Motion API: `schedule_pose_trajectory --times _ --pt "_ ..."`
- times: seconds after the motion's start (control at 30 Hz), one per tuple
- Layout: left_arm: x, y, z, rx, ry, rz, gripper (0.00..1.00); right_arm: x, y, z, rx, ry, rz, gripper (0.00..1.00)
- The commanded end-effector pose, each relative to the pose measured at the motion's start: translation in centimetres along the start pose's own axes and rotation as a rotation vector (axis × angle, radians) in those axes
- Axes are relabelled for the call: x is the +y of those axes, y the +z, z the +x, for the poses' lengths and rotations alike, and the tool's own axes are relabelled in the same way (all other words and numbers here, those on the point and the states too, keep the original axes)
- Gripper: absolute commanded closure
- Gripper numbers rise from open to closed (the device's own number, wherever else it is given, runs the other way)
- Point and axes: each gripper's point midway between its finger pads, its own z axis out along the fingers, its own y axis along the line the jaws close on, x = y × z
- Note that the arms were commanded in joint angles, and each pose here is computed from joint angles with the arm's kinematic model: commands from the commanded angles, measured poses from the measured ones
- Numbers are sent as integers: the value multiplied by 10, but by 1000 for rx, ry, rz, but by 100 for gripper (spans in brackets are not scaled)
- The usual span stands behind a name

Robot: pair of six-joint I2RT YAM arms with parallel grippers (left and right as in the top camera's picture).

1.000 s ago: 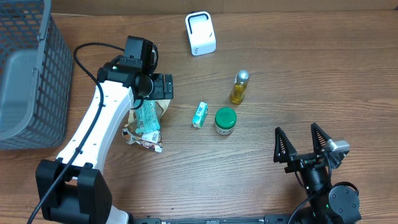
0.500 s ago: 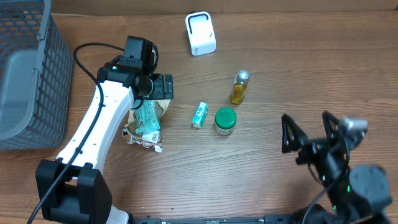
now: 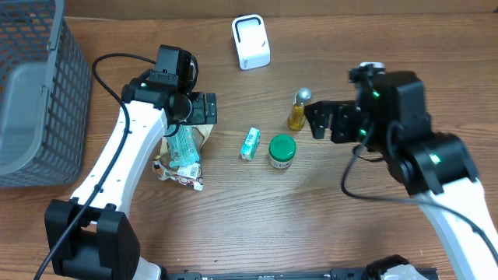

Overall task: Scan the item barcode
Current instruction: 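Move the right gripper forward and down over the green-capped jar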

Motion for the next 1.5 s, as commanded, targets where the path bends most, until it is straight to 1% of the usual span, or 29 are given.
schedule_pose_trajectory --times 0.0,0.53,0.63,0.7,1.23,1.47 --pt "-5 -4 -6 -17 21 14 0 13 11 -1 42 8 -80 0" --pt "-5 -4 -6 -17 21 14 0 14 18 -12 8 9 -85 0" --pt "-5 -4 -6 -17 21 14 0 -10 18 -15 -22 167 54 0" --pt "-5 -4 -6 -17 21 14 0 -23 17 -14 -33 221 123 0" --pt "-5 -4 -6 -17 21 14 0 -26 19 -10 -16 225 143 0" --pt "-5 -4 -6 -17 21 14 0 -34 43 0 52 231 180 0"
